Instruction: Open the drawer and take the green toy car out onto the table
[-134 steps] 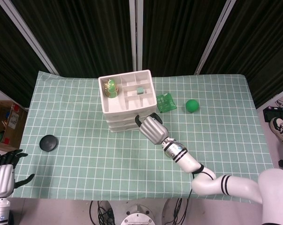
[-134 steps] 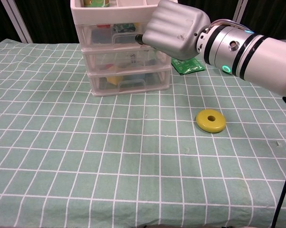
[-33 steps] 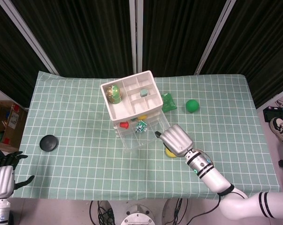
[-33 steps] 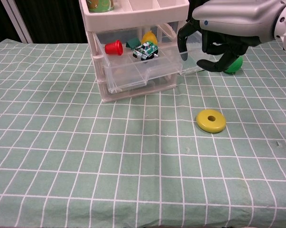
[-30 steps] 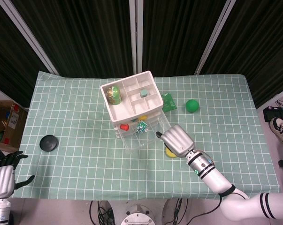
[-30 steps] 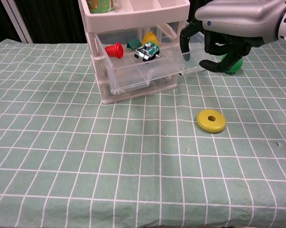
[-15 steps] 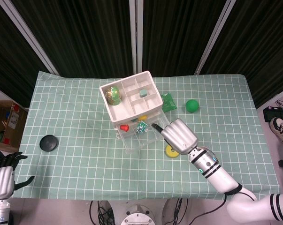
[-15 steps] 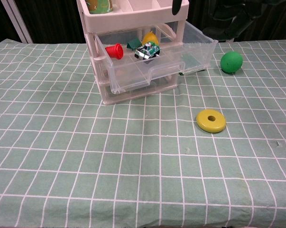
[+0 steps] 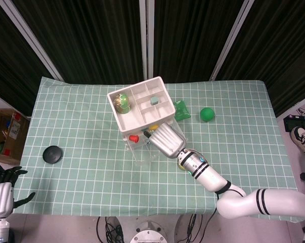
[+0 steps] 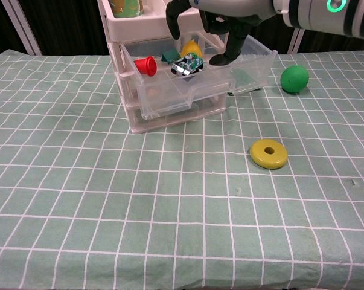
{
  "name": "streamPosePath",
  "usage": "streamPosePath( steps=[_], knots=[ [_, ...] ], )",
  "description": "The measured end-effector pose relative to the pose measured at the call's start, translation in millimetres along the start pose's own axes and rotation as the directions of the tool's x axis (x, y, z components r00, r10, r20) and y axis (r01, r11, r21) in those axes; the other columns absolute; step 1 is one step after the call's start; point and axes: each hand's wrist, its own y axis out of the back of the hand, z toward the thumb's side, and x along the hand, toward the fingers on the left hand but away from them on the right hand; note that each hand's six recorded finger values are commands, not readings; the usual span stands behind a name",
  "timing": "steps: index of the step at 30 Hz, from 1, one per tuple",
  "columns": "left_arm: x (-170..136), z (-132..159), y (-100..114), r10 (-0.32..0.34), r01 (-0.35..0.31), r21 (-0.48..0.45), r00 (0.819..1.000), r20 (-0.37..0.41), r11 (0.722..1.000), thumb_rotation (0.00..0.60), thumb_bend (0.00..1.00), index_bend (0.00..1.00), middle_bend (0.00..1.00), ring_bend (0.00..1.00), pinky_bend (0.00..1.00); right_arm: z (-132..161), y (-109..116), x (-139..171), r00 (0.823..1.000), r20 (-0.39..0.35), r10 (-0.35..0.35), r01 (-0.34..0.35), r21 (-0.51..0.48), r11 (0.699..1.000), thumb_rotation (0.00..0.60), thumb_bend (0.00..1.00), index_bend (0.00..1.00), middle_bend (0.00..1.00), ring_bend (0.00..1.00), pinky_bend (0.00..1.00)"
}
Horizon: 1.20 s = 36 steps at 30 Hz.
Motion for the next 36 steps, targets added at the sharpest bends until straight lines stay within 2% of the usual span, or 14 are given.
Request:
streamPosePath(
  steps=[11, 15, 20, 22, 27, 33, 36],
  knots=[
    [-1.0, -2.9, -1.6, 0.001, -0.001, -0.007, 1.0, -0.008, 1.0, 0.6, 0.09, 0.32, 0.22, 0.18, 0.2, 9.6, -15.2, -14.0, 1.0, -0.004, 0.024, -0.024, 0.036, 0.999, 0.6, 0.19, 0.34, 0.93, 1.0, 0.97],
    [-1.7, -4.4, -2.0, 0.001, -0.001, -0.01, 1.0, -0.013, 1.0, 0.6, 0.09, 0.32, 0.22, 0.18, 0.2, 8.6, -20.3, -16.0, 0.999, 0.003, 0.035, -0.035, 0.043, 0.998, 0.6, 0.22, 0.43, 0.93, 1.0, 0.97],
    [-1.6, -3.9, -2.4, 0.001, -0.001, -0.008, 1.0, -0.01, 1.0, 0.6, 0.09, 0.32, 0.22, 0.18, 0.2, 7.4, -22.1, -18.2, 1.0, 0.01, 0.027, -0.028, 0.043, 0.999, 0.6, 0.32, 0.64, 0.95, 1.0, 0.98],
    [-1.4, -4.2, -1.8, 0.003, -0.003, -0.007, 1.0, -0.01, 1.0, 0.6, 0.09, 0.32, 0.22, 0.18, 0.2, 6.9, -19.1, -17.5, 1.0, 0.013, 0.009, -0.009, 0.035, 0.999, 0.6, 0.34, 0.69, 0.95, 1.0, 0.99],
    [0.7, -3.0, 0.1, 0.008, -0.008, -0.004, 1.0, -0.004, 1.0, 0.6, 0.09, 0.32, 0.22, 0.18, 0.2, 0.1, -2.4, -7.3, 0.997, 0.033, -0.074, 0.075, -0.012, 0.997, 0.6, 0.34, 0.71, 0.95, 1.0, 0.99],
    [4.4, 2.0, 1.4, 0.012, -0.012, -0.003, 1.0, 0.014, 1.0, 0.6, 0.09, 0.32, 0.22, 0.18, 0.2, -20.5, 21.4, 24.9, 0.976, 0.09, -0.198, 0.205, -0.084, 0.975, 0.6, 0.34, 0.71, 0.95, 1.0, 0.99],
    [5.4, 4.9, 1.3, 0.011, -0.011, -0.002, 1.0, 0.022, 1.0, 0.6, 0.09, 0.32, 0.22, 0.18, 0.2, -20.2, 25.0, 44.2, 0.97, 0.071, -0.232, 0.24, -0.128, 0.962, 0.6, 0.34, 0.7, 0.95, 1.0, 0.99]
  ],
)
